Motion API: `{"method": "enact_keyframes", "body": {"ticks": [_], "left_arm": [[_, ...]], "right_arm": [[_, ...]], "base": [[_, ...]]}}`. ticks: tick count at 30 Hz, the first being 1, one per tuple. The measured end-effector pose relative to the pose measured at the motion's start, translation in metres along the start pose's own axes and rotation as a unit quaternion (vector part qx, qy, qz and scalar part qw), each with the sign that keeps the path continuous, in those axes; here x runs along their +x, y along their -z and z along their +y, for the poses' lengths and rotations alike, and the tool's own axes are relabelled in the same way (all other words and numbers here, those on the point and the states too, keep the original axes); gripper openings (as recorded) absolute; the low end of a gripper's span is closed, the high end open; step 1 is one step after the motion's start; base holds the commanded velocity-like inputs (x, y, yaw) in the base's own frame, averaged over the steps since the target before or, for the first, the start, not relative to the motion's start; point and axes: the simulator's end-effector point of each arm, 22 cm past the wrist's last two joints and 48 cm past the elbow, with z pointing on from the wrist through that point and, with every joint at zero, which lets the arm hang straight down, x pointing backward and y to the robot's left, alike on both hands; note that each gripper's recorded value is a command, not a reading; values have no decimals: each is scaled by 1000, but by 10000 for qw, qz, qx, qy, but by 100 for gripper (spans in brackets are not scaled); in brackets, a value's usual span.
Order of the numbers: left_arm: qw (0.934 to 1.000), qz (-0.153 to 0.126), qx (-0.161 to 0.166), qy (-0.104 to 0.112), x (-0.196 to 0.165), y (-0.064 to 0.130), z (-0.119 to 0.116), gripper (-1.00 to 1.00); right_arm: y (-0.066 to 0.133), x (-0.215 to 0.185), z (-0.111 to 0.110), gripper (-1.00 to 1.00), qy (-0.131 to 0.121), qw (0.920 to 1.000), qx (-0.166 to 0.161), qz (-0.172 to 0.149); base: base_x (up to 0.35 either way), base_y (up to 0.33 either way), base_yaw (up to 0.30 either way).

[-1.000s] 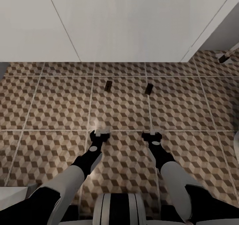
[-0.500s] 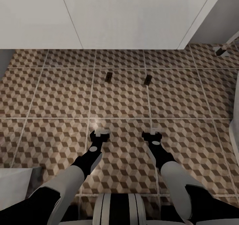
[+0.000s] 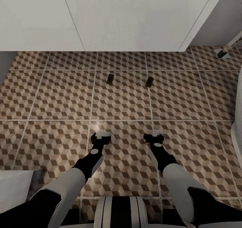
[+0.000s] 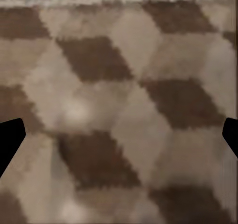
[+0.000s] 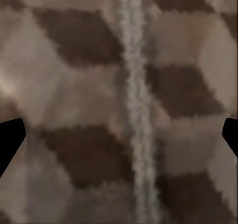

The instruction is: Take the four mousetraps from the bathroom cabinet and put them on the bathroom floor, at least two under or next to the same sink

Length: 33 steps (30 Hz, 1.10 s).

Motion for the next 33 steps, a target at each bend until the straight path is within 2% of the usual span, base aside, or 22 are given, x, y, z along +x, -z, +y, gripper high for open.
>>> {"method": "enact_keyframes", "body": {"ticks": [33], "left_arm": [[9983, -584, -37, 3, -86, 34, 5, 100]], "right_arm": [[44, -86, -15, 100, -94, 9980, 37, -618]], "base": [[0, 0, 0]]}}
